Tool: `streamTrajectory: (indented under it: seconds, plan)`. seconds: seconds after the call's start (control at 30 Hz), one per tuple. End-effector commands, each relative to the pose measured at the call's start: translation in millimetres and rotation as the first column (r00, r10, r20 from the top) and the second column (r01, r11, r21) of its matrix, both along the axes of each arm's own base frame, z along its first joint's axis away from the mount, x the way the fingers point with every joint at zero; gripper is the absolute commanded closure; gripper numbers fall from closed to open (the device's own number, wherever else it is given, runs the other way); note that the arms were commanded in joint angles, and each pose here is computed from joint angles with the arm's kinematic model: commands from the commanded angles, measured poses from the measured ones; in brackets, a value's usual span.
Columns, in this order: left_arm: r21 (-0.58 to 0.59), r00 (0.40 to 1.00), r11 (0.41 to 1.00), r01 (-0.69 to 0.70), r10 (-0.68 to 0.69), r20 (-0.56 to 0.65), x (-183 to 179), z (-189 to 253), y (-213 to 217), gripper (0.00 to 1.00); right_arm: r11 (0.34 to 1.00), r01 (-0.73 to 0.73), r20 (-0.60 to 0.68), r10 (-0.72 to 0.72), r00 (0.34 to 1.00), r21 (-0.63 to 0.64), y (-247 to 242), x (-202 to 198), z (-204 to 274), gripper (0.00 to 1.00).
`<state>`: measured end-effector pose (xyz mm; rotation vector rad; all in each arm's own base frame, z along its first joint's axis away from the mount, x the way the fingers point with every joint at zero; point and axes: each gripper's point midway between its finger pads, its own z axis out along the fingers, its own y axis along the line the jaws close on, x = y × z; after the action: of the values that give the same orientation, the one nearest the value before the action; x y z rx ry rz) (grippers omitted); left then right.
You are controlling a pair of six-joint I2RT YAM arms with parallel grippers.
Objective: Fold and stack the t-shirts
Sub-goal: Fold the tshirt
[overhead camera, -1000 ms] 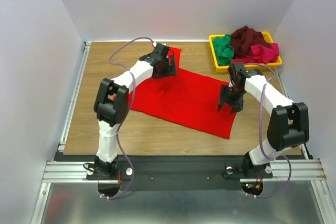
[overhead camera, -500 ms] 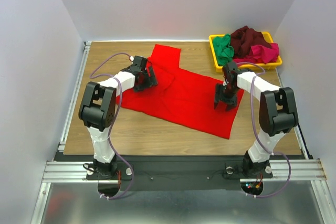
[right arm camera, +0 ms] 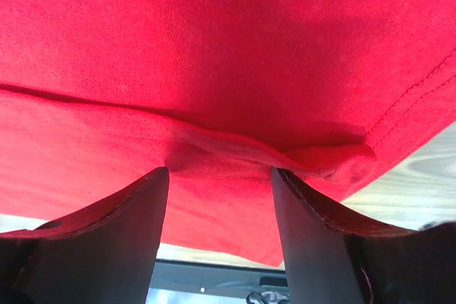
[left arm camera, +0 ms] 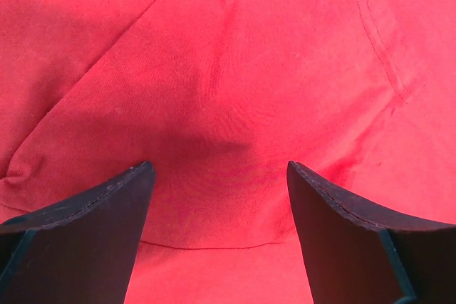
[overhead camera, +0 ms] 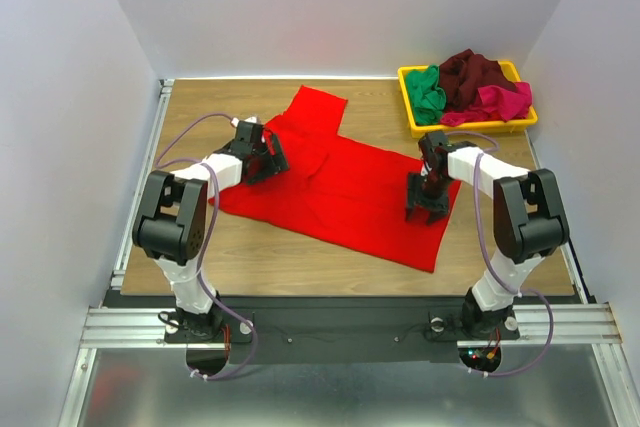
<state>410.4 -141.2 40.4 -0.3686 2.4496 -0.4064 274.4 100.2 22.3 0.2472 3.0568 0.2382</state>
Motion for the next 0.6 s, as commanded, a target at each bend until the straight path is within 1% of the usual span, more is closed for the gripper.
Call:
streamTrajectory:
  seconds: [0.0, 0.33, 0.47, 0.5, 0.57]
  plan:
    - [0.074, 0.987, 0.997, -0.005, 0.016, -0.158, -52.5, -35.1, 22.8, 0.12, 0.999, -0.013, -0.106, 0.017, 0.994, 0.030, 9.3, -36.5, -15.1, 0.34]
    - [0.107, 0.981, 0.994, -0.031, 0.051, -0.186, -103.7, -36.9, 42.3, 0.11, 0.993, -0.115, -0.187, 0.117, 0.975, 0.021, 29.9, -75.0, -23.6, 0.34]
    - [0.100, 0.975, 0.993, -0.060, 0.080, -0.209, -124.3, -39.8, 47.1, 0.11, 0.990, -0.142, -0.194, 0.141, 0.971, 0.011, 35.0, -78.5, -24.7, 0.34]
    - [0.131, 0.970, 0.988, -0.077, 0.105, -0.221, -132.1, -44.4, 54.5, 0.11, 0.989, -0.146, -0.194, 0.146, 0.970, 0.011, 36.4, -78.1, -24.9, 0.34]
    - [0.132, 0.967, 0.986, -0.105, 0.132, -0.219, -138.0, -41.3, 57.8, 0.11, 0.988, -0.155, -0.196, 0.154, 0.968, 0.009, 38.8, -78.3, -25.3, 0.34]
